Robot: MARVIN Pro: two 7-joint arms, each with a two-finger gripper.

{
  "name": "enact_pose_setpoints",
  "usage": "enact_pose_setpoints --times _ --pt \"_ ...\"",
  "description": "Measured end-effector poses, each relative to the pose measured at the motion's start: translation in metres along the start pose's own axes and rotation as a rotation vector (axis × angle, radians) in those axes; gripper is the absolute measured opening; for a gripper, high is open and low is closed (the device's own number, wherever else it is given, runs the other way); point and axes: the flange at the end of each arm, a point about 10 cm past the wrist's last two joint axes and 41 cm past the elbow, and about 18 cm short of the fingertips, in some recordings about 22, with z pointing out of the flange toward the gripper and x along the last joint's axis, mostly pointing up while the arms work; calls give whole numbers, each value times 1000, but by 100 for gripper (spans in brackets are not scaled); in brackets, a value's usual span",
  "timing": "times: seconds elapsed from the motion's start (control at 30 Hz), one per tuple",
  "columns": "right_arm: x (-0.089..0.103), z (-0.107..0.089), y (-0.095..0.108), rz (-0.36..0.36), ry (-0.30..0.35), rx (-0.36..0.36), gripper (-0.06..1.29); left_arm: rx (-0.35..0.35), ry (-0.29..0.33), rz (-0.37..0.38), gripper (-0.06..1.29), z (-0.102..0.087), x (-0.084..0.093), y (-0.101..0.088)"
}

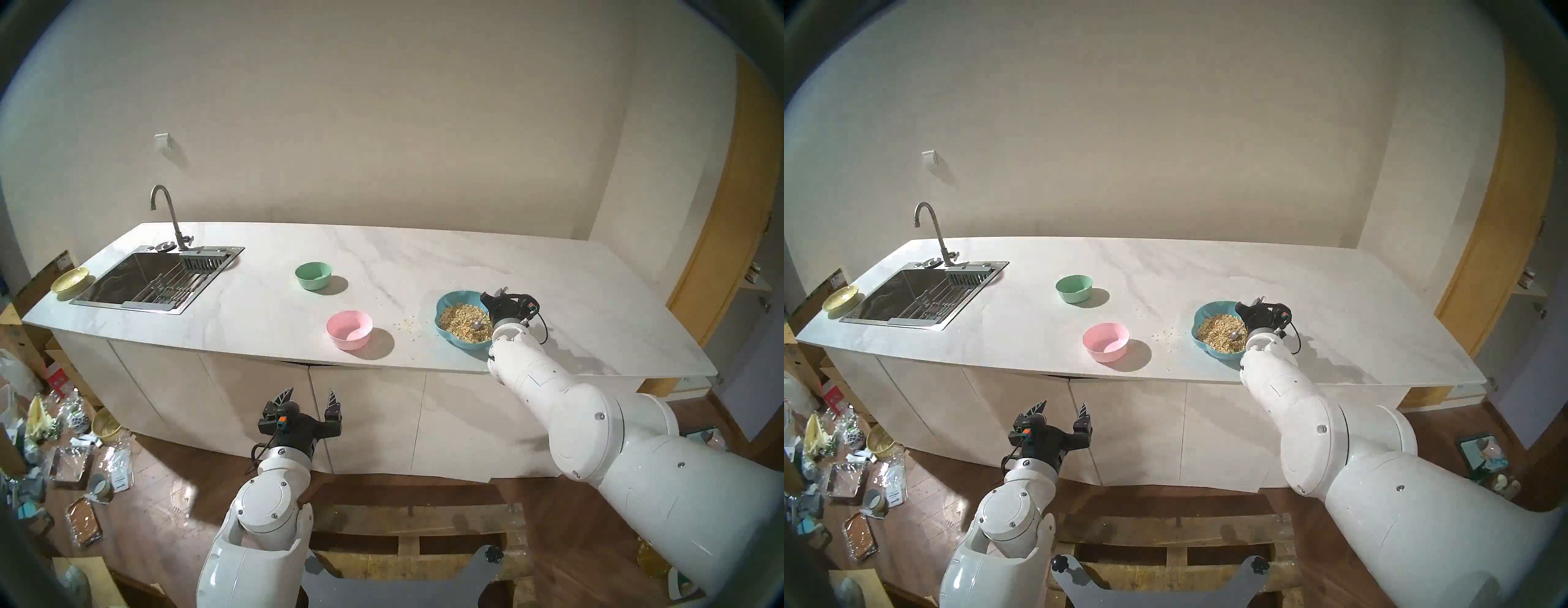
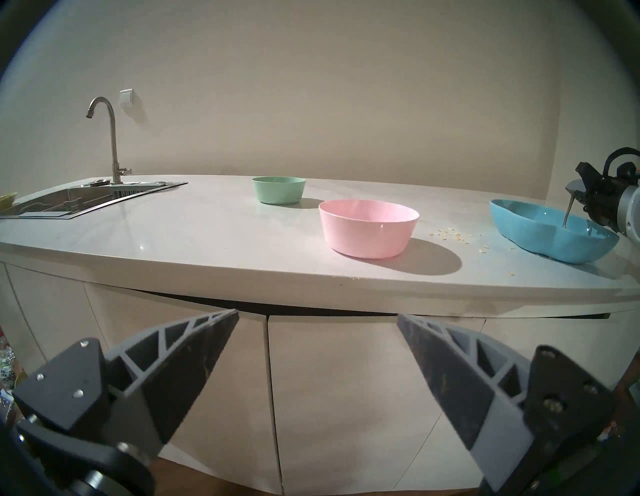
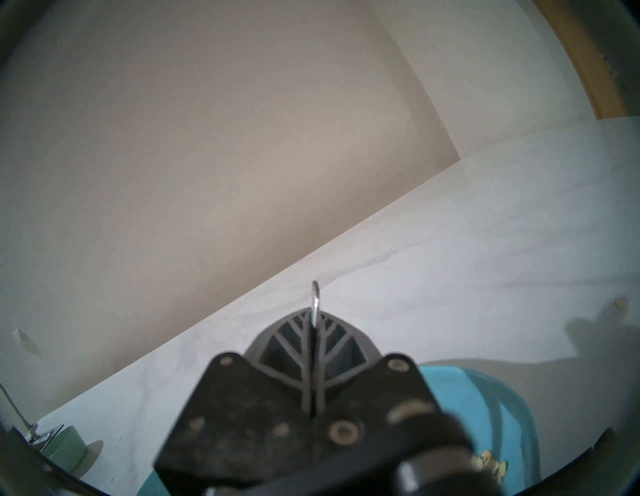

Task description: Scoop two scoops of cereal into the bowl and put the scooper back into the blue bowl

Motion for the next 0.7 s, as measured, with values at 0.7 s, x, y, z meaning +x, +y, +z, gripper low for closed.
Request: enact_pose_setpoints --times 0.7 --pt "8 11 -6 82 -58 -138 -2 0 0 0 124 0 0 0"
